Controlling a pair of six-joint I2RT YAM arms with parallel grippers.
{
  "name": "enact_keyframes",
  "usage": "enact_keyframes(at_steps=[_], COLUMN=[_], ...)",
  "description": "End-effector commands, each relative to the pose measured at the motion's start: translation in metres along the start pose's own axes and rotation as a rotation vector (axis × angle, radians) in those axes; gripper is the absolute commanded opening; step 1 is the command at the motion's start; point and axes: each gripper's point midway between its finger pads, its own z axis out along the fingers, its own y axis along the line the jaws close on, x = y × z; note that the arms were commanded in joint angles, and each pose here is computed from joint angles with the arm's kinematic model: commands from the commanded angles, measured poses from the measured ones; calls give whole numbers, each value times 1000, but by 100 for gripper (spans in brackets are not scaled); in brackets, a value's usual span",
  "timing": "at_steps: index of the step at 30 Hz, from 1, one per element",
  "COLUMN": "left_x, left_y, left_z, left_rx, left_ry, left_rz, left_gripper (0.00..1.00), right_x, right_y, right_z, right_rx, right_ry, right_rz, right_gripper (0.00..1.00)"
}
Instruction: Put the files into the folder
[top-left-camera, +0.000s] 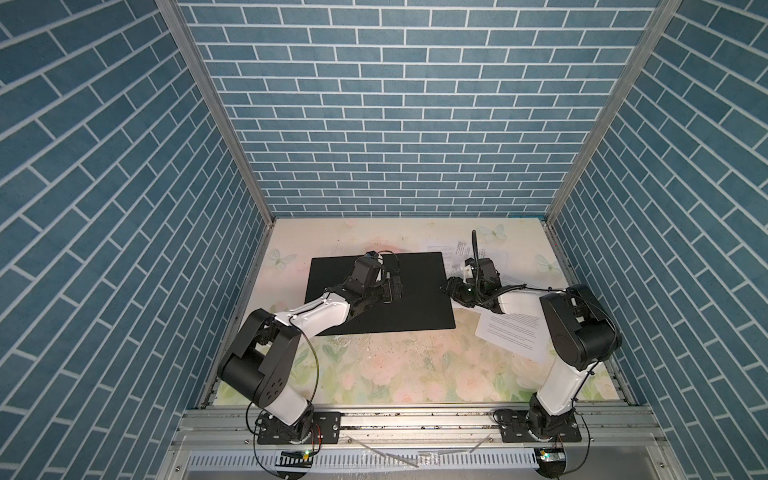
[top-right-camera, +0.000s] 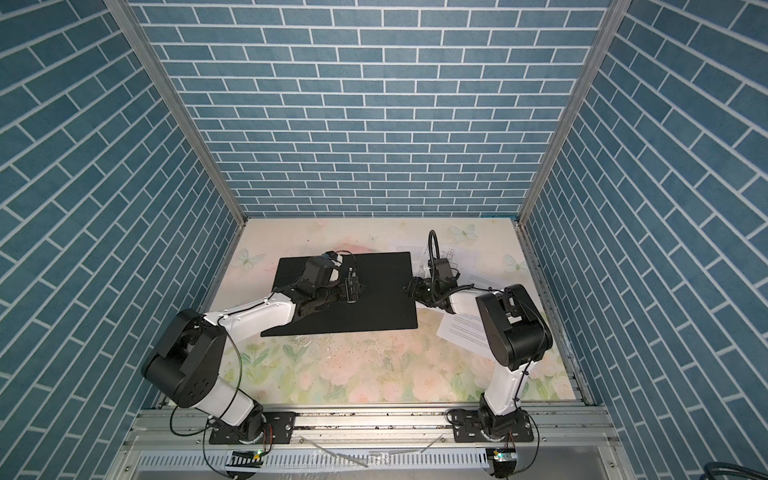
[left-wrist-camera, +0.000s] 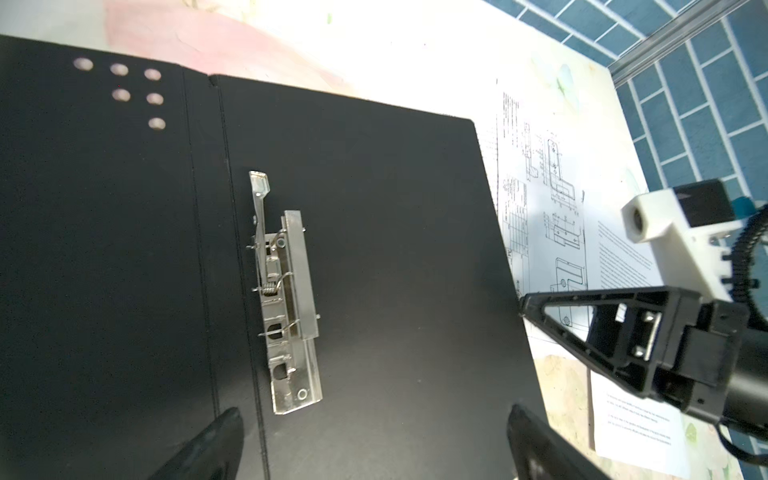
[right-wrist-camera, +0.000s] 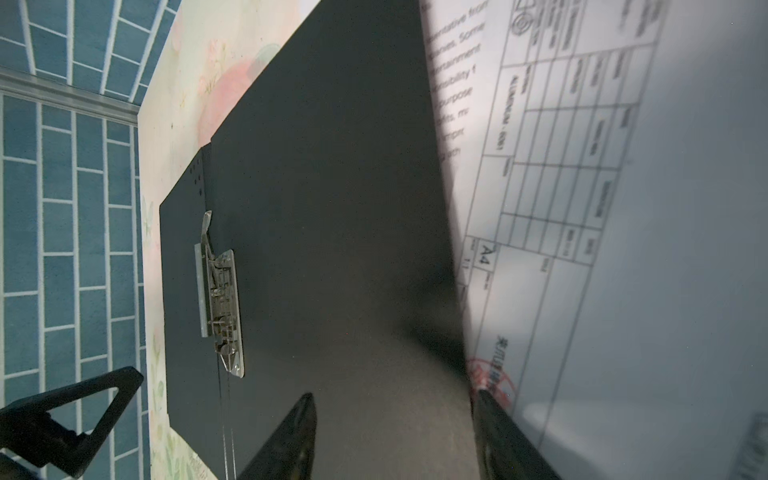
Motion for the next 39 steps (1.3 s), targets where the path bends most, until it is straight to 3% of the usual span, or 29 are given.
enact_keyframes(at_steps=[1, 11, 17, 24, 31, 39], left_x=[-3, -3, -7, 6, 24, 60], left_y=[4, 5, -6, -42, -104, -177], left_z=[-6, -17, -19, -3, 30, 73], left_rx=[-11, -11, 25, 42, 60, 122], left_ry=[-28, -43, -46, 10, 73, 206], left_rz=[13, 22, 18, 102, 270, 441], left_gripper=[100, 100, 100, 100, 100, 100], right_x=[5, 18, 14, -4, -13, -9], right_y=[15, 37, 33, -13, -89, -171], right_z=[9, 28, 14, -49, -141, -213], right_rx=[-45, -78, -39, 122, 487, 647], right_ry=[27, 65, 21, -128, -284, -407], right_rz=[9, -9, -12, 11, 17, 279], right_gripper=[60, 58, 60, 74, 94, 97])
